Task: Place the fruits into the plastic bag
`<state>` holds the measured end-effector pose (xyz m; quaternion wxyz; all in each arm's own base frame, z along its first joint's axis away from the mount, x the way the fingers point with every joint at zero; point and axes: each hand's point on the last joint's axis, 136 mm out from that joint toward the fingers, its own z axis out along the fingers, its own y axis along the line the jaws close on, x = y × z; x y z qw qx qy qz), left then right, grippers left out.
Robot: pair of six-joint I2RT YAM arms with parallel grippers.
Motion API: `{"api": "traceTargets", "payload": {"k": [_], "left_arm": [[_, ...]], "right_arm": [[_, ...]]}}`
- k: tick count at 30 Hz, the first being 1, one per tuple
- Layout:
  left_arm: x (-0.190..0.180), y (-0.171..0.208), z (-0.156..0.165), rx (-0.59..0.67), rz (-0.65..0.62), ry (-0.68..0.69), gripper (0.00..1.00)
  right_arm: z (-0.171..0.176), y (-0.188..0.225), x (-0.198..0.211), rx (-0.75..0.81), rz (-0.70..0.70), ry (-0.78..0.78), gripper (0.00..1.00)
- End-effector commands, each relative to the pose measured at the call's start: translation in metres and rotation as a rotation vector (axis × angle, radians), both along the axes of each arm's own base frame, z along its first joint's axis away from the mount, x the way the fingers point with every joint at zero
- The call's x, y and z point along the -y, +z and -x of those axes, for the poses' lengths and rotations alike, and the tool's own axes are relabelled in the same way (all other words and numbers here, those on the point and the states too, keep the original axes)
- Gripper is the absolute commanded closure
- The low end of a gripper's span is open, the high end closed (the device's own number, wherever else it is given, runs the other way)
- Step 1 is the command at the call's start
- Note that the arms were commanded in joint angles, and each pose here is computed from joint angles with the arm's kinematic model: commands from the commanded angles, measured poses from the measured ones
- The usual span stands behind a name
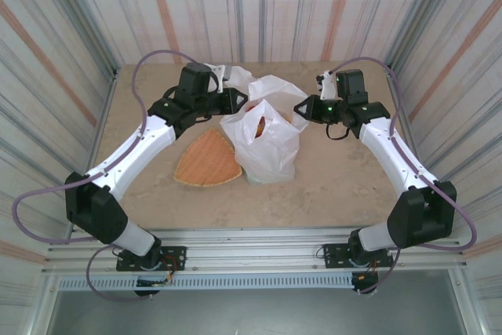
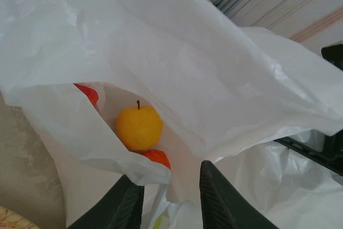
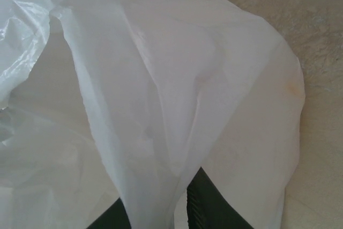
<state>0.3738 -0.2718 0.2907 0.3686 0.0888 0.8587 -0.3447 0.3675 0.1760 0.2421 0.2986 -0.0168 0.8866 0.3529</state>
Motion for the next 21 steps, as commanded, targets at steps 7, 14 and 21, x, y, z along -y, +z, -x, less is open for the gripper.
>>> {"api": "traceTargets", "payload": {"k": [7, 14, 21], "left_arm": [[-0.016, 0.023, 0.016, 0.065, -0.006, -0.010, 0.39], [-0.028, 0.044, 0.032, 0.138, -0.002, -0.008, 0.22], [-0.051, 0.062, 0.045, 0.234, -0.039, 0.043, 0.12]], "right_arm": [[0.003, 0.046, 0.005, 0.097, -0.022, -0.014, 0.64], [0.012, 0.079, 0.010, 0.192, -0.035, -0.031, 0.45], [0.019, 0.105, 0.029, 0.268, 0.003, -0.069, 0.24]]}}
